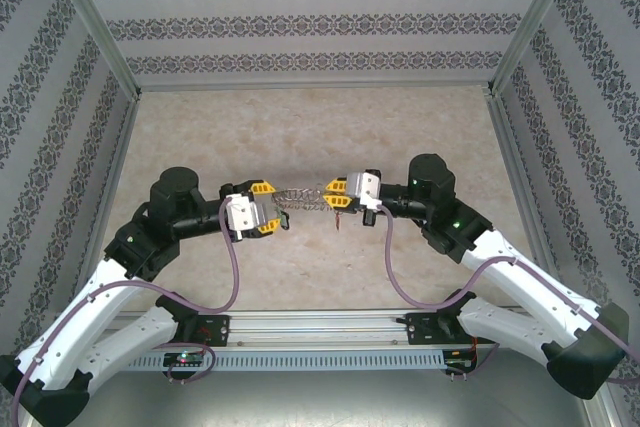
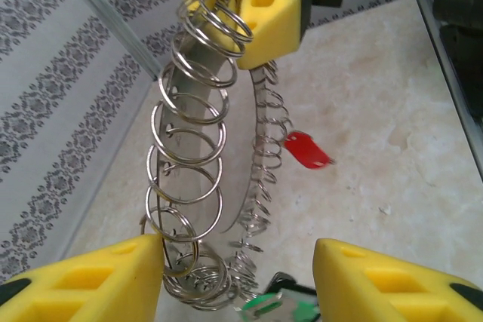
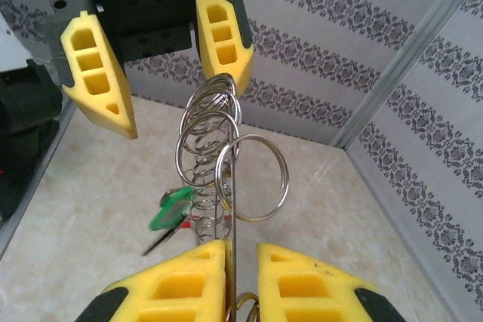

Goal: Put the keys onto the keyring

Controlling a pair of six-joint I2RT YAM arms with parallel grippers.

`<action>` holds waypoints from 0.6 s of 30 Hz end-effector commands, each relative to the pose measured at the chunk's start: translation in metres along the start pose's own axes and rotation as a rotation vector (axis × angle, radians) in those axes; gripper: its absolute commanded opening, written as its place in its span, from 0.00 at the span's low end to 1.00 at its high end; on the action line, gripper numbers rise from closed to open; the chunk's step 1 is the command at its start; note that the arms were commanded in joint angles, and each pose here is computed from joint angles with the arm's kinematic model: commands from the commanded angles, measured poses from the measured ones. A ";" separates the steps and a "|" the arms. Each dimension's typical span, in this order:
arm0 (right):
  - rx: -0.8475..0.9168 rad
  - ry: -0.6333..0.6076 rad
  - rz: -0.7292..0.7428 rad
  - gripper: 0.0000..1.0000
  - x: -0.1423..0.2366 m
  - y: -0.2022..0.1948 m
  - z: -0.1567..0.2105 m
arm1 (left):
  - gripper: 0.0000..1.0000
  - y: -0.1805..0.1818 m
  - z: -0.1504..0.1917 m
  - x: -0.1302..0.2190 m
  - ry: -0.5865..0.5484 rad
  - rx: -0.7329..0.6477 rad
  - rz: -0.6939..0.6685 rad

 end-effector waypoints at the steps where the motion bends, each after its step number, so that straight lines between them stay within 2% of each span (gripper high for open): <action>1: 0.055 -0.152 0.007 0.00 0.008 -0.007 -0.031 | 0.57 0.004 -0.013 0.000 -0.077 0.019 -0.025; 12: 0.044 -0.213 -0.035 0.00 0.012 -0.006 -0.040 | 0.57 0.008 -0.028 0.003 -0.140 0.015 -0.042; 18: 0.033 -0.222 -0.041 0.00 0.013 -0.007 -0.040 | 0.43 0.005 -0.030 0.004 -0.151 0.011 -0.022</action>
Point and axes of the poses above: each hand's point on the last joint's axis, 136 mm out from that joint toward the fingers, its own x axis back along the fingers, its own y axis along the line the jaws close on, z = x × y, the point moved 5 cm from there along x, back along the fingers, and after that the axes turned 12 degrees about x, right-handed, at the moved point
